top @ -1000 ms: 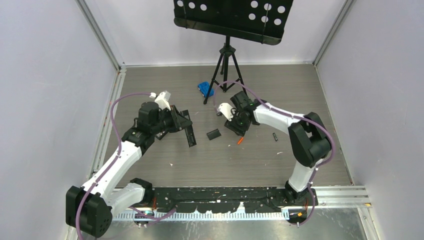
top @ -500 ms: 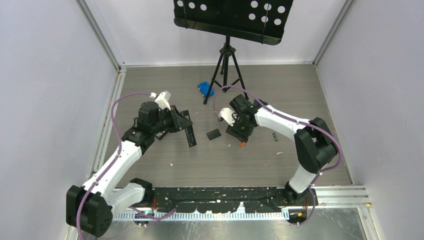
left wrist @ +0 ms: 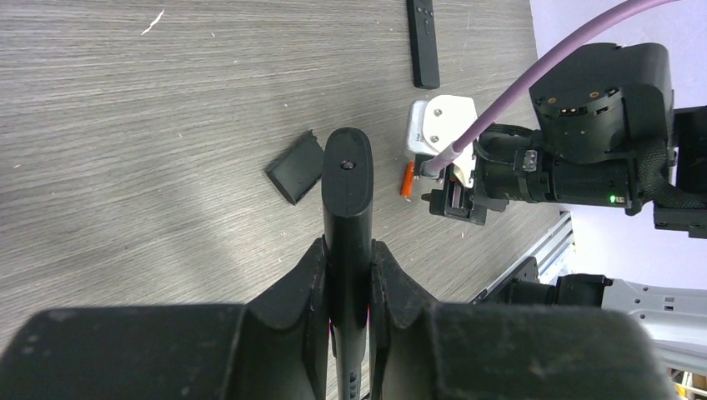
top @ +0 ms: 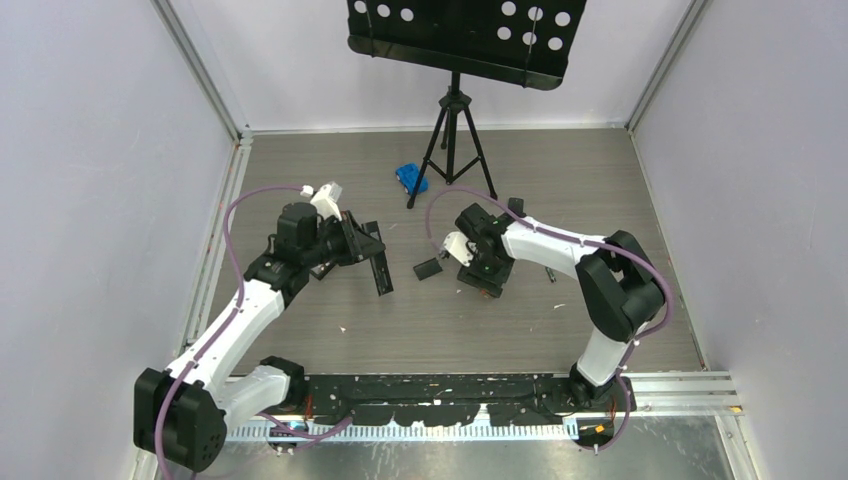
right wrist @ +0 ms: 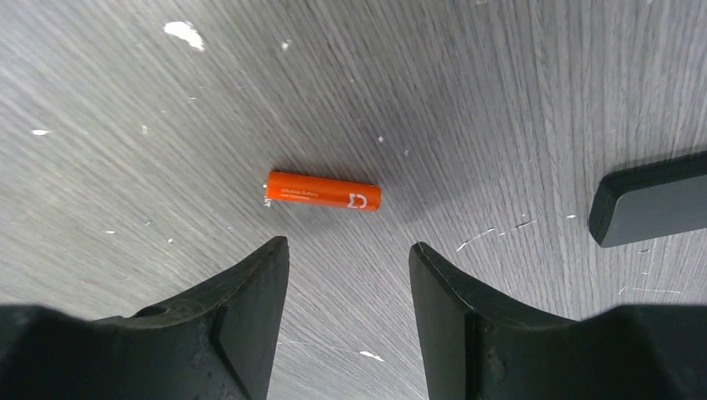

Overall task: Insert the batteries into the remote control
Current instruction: Pick up the battery from the center of the board.

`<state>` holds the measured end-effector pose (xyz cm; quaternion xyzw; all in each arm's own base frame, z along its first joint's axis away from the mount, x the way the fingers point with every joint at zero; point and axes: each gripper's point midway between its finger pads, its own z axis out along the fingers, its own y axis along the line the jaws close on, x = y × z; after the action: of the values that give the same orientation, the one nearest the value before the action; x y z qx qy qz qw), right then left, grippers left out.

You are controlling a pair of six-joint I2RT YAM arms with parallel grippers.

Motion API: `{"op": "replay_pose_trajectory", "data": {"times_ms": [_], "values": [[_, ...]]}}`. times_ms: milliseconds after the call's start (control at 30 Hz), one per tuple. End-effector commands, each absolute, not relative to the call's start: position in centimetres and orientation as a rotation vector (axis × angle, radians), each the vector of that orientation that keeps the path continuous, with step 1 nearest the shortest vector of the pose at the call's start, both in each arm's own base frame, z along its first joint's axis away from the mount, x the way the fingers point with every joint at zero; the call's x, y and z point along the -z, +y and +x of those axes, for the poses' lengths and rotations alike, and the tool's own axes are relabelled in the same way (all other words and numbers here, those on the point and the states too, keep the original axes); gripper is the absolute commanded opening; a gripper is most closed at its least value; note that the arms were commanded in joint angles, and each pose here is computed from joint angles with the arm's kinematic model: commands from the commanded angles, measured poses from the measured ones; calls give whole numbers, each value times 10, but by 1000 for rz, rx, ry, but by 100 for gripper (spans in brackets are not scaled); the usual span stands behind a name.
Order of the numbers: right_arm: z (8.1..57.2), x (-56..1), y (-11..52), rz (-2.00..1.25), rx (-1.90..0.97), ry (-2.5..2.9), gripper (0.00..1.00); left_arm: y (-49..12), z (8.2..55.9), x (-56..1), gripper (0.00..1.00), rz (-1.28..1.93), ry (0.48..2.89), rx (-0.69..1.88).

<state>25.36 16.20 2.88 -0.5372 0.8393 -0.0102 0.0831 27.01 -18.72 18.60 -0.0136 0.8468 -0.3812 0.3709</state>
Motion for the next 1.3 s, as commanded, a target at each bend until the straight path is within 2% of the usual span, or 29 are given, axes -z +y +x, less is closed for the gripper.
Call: {"op": "replay_pose_trajectory", "data": {"times_ms": [0,433,767,867,967,1067,1267], "values": [[263,-19,156,-1599,129,2507,60,-190,278,-210,0,-17,2111,1004],[274,-18,201,-1646,-78,2394,60,-188,278,-209,0,-16,2117,1001],[287,-10,213,-1665,-90,2348,58,-187,279,-208,0,-19,2121,1005],[287,-8,212,-1649,-78,2355,50,-187,279,-209,0,-20,2118,1003],[291,-7,209,-1596,-42,2368,24,-186,279,-210,0,-20,2115,1004],[299,-12,205,-1524,25,2374,9,-187,279,-211,0,-22,2107,1012],[321,-59,220,-1218,-10,2293,0,-190,281,-220,0,-26,2061,1048]]}}
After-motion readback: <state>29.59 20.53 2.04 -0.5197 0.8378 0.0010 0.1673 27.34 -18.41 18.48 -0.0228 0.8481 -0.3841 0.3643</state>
